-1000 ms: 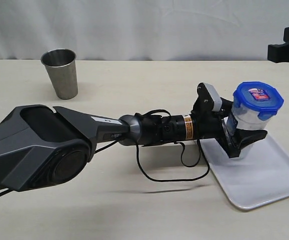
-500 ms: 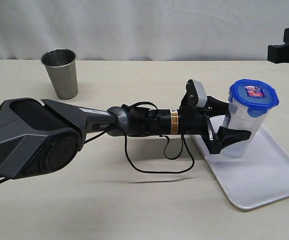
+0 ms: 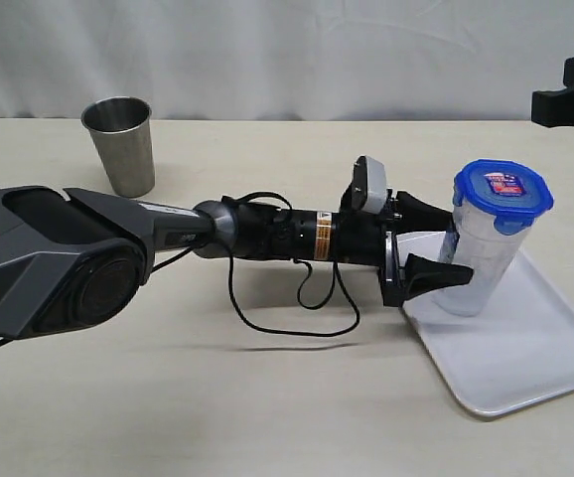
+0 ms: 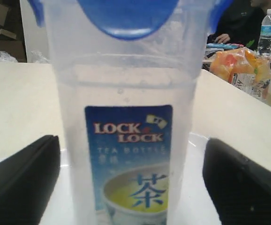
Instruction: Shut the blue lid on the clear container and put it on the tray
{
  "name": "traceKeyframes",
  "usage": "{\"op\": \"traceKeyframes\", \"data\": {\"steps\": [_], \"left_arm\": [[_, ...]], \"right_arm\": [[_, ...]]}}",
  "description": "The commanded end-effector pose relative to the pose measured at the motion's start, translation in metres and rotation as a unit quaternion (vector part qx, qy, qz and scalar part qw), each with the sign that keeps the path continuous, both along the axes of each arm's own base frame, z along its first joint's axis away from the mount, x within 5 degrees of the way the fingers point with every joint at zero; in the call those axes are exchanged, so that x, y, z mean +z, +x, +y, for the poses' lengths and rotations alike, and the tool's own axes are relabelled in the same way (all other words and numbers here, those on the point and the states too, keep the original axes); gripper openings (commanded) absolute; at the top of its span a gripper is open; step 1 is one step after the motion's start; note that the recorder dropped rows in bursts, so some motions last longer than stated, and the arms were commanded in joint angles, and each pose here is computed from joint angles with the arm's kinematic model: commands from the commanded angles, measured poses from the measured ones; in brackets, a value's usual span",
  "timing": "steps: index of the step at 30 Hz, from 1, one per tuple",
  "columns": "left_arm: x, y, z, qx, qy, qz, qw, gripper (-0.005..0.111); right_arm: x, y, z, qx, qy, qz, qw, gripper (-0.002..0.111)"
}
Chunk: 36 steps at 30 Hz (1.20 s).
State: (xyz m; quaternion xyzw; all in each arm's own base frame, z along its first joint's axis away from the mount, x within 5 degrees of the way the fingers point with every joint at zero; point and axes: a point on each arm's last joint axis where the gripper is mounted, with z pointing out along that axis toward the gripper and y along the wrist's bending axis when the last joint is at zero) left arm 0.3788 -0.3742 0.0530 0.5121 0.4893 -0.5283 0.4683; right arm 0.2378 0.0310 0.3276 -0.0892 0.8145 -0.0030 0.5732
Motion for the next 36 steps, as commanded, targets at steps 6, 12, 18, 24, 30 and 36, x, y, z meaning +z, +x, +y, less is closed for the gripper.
{"op": "traceKeyframes", "data": {"steps": [6,12,18,24,30,36], "left_arm": [[0.010,0.023,0.031,-0.005,-0.001,0.013,1.000,0.083],[0.018,0.020,0.036,-0.050,0.068,-0.051,0.995,0.048],[0.046,0.024,0.047,-0.056,0.157,0.011,0.986,0.000],[0.102,0.048,0.064,0.081,0.186,0.151,0.967,0.000],[0.143,0.060,0.070,0.181,0.165,0.146,0.958,0.000],[0.146,0.060,0.076,0.212,0.164,0.175,0.947,0.000]], "right_arm": [[-0.001,-0.001,-0.002,-0.004,0.000,0.002,1.000,0.004],[-0.001,-0.001,-0.002,-0.004,0.000,0.002,1.000,0.004],[-0.001,-0.001,-0.002,-0.003,0.000,0.001,1.000,0.004],[0.000,0.000,-0.002,-0.003,0.001,-0.002,1.000,0.004],[0.000,0.000,-0.002,-0.003,0.001,-0.002,1.000,0.004],[0.000,0.000,-0.002,-0.003,0.001,-0.002,1.000,0.004]]}}
